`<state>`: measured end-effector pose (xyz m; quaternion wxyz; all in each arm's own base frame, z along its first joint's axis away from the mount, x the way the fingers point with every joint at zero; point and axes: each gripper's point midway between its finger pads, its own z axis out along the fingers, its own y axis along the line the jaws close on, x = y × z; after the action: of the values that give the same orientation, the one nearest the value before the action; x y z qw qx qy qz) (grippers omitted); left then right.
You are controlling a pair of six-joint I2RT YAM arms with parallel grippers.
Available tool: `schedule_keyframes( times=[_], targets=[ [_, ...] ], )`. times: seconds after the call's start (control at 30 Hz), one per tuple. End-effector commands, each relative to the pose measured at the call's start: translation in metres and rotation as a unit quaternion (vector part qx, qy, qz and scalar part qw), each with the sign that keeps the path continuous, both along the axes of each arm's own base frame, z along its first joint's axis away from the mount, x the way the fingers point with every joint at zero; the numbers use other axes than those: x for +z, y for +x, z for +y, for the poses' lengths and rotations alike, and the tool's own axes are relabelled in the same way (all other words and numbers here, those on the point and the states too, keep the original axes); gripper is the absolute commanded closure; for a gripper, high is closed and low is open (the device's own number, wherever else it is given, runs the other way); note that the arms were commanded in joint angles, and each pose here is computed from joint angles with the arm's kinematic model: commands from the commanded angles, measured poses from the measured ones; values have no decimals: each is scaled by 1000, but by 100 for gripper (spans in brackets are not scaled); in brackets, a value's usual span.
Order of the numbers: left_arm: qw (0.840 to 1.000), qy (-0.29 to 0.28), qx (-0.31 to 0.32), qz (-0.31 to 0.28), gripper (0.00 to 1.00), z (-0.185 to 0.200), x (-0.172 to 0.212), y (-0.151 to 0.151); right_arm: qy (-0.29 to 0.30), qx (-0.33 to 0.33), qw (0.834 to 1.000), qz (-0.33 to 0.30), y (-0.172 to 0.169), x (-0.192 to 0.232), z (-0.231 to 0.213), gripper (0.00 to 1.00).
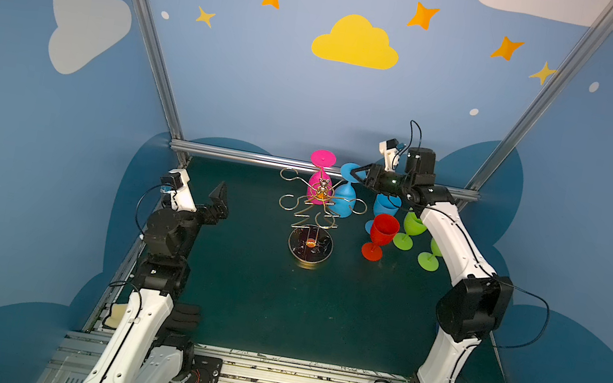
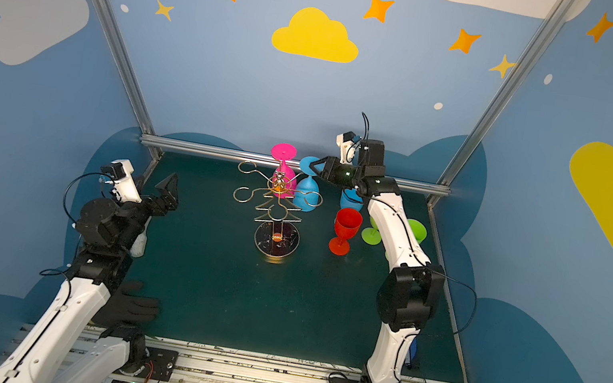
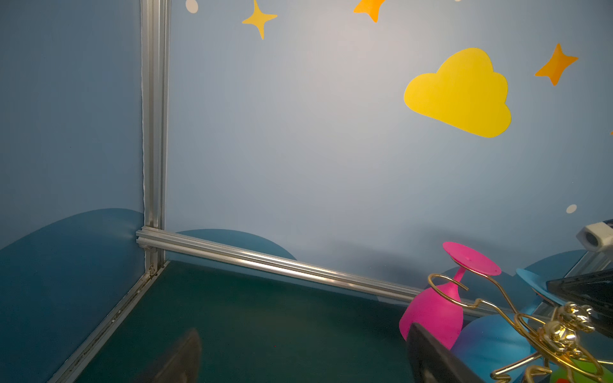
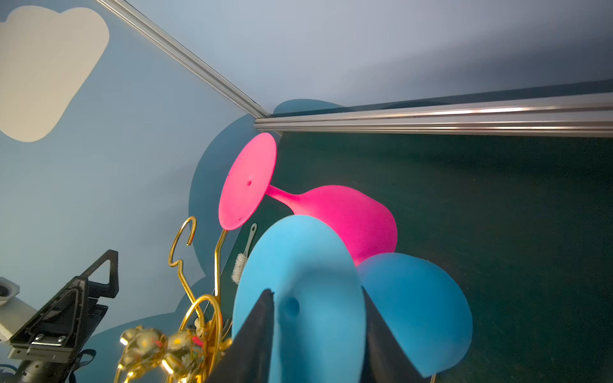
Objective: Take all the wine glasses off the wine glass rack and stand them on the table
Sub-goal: 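Open the right gripper and reach it to the blue glass's foot on the rack, then close the right gripper on the blue glass's foot and pull it off the rack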
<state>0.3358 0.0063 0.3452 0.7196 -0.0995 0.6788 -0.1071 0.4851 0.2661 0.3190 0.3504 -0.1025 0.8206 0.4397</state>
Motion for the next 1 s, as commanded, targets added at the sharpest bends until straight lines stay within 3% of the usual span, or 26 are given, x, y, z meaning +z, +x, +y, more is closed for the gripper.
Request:
schedule_keyframes(
  times=[0.0, 0.53, 0.8, 0.97],
  targets=[
    [1000, -3, -1, -6, 5, 1, 0, -1, 2, 5, 1000, -5, -2, 6, 0, 70],
    [1000, -7, -4, -8, 5, 0, 2, -2, 24, 4, 1000, -7, -4, 20, -4, 84],
    [1000, -7, -4, -8, 5, 0, 2, -2, 50, 25, 998, -20, -14, 39, 1, 100],
    [1000, -8, -3, -8, 5, 1, 1, -2, 68, 35, 997, -27, -22, 53, 4, 100]
  ],
)
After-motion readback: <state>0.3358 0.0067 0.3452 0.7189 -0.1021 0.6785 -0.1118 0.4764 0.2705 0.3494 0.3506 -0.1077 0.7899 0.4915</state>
